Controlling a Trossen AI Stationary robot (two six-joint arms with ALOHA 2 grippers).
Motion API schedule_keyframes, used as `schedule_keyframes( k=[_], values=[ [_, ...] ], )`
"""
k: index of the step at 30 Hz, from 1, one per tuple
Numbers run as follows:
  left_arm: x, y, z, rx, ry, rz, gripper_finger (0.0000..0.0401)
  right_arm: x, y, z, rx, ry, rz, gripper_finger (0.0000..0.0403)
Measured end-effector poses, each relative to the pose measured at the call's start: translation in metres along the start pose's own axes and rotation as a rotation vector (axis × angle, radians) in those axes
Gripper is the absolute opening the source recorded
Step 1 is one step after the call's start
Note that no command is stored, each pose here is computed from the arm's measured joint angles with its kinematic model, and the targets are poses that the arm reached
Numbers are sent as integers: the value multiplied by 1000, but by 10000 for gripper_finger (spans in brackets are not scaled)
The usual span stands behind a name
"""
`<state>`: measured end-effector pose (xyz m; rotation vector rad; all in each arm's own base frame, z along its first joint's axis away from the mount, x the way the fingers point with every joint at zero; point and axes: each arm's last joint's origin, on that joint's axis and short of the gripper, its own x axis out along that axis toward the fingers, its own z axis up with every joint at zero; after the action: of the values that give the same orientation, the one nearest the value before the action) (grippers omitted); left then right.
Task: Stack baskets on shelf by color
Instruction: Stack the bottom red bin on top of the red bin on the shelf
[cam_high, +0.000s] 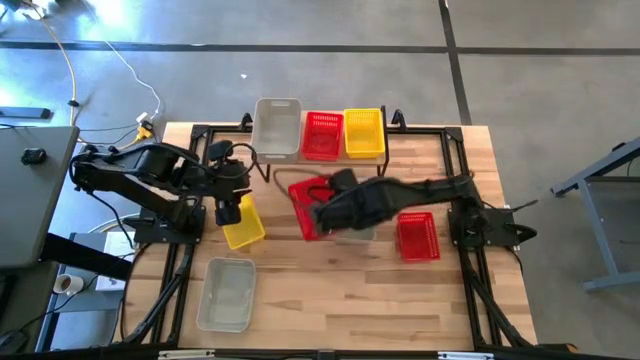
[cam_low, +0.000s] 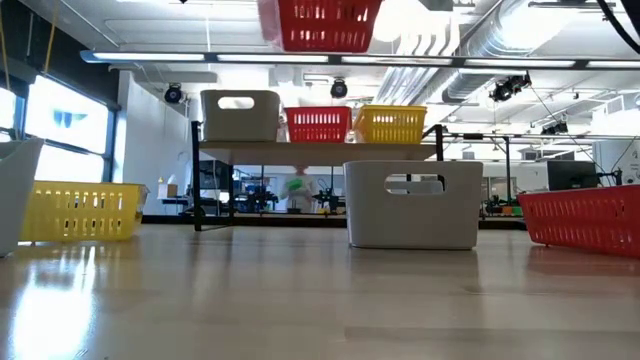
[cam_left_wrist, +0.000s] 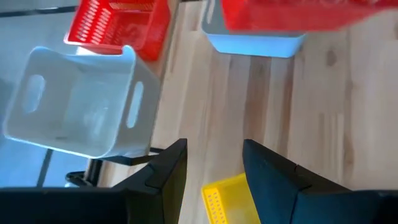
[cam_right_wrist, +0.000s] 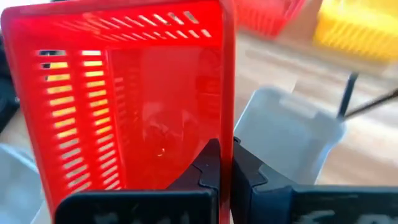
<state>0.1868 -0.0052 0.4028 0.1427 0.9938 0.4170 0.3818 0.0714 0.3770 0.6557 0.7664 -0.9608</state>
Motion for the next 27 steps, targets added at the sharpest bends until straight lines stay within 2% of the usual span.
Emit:
schedule_keyframes(
  k=[9, 15, 22, 27],
  values=[
    [-1, 2, -2, -2, -2, 33, 145, -10, -47, 70, -14, -102, -36, 0],
    [-1, 2, -2, 2, -3, 42, 145, 1, -82, 116, 34, -72, -54, 0],
    [-1, 2, -2, -7, -4, 43, 145, 25, -111, 163, 126, -13, 42, 0],
    [-1, 2, -2, -9, -4, 42, 145, 36, -125, 186, 223, -2, 126, 0]
  ],
)
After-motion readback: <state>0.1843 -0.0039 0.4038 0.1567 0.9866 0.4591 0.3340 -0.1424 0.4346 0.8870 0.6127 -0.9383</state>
